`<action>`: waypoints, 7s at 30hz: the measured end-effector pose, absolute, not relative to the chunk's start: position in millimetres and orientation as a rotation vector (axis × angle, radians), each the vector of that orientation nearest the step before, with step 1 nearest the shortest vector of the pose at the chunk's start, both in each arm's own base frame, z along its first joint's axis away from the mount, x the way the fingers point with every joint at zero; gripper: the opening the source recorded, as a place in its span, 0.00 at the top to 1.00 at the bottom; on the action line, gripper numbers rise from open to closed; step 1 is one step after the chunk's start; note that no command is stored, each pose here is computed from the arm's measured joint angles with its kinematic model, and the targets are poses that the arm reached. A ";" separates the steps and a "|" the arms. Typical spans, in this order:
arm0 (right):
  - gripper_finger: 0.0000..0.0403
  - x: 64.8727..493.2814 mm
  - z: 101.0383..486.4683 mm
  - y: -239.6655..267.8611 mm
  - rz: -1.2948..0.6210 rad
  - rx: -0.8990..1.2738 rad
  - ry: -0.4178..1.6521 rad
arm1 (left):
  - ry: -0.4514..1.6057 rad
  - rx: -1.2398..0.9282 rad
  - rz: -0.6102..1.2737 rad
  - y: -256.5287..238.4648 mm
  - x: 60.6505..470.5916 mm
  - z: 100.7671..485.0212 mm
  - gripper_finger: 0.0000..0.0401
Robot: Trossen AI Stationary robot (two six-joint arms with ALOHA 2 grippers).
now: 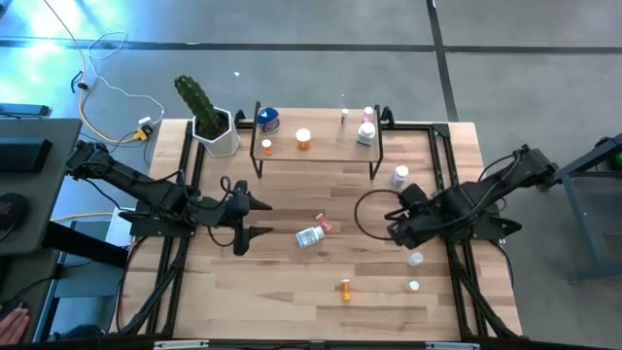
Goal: Pick and place medicine bottles onto shelf by color
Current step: Put the transparent pill bottle on the shelf
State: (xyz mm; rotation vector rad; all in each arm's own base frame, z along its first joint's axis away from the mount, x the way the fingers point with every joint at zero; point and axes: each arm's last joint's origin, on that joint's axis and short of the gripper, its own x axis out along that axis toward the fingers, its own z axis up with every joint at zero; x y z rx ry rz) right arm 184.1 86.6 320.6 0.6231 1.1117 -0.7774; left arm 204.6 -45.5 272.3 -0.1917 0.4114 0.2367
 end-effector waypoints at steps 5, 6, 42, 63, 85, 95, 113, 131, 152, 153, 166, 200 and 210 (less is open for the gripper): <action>0.58 178.0 305.1 96.6 -0.755 0.629 1.200 | 0.398 -0.249 0.272 -44.8 204.5 272.5 0.30; 0.57 175.9 302.1 99.1 -0.754 0.630 1.217 | 0.396 -0.261 0.274 -44.8 204.5 272.5 0.30; 0.46 135.4 207.6 142.2 -0.826 0.812 1.233 | 0.357 -0.351 0.361 -42.9 204.3 272.9 0.30; 0.48 131.2 174.5 138.9 -0.787 0.848 1.257 | 0.345 -0.369 0.384 -42.3 204.2 273.0 0.30; 0.69 150.2 183.2 146.5 -0.647 1.014 1.317 | 0.343 -0.384 0.426 -38.6 204.0 272.0 0.30; 0.70 181.6 218.9 122.0 -0.694 1.011 1.239 | 0.362 -0.315 0.450 -25.0 206.4 271.7 0.30; 0.70 240.3 301.4 40.9 -0.607 0.951 0.944 | 0.467 -0.265 0.521 2.9 204.4 264.1 0.30; 0.70 236.5 398.0 -68.6 -0.626 0.639 0.622 | 0.515 -0.260 0.580 17.2 202.7 259.4 0.30; 0.70 267.2 448.5 -145.4 -0.618 0.395 0.847 | 0.522 -0.261 0.609 22.6 203.3 257.8 0.30; 0.70 272.2 445.0 -146.0 -0.599 0.397 0.869 | 0.522 -0.261 0.609 22.6 203.3 257.8 0.30; 0.70 329.1 380.3 -146.2 -0.489 0.352 1.183 | 0.522 -0.262 0.609 22.6 203.3 257.8 0.30; 0.70 356.4 335.1 -152.4 -0.394 0.269 1.375 | 0.541 -0.272 0.583 21.7 202.9 256.6 0.30; 0.70 356.1 328.4 -151.6 -0.409 0.294 1.395 | 0.496 -0.337 0.425 9.6 208.8 261.8 0.30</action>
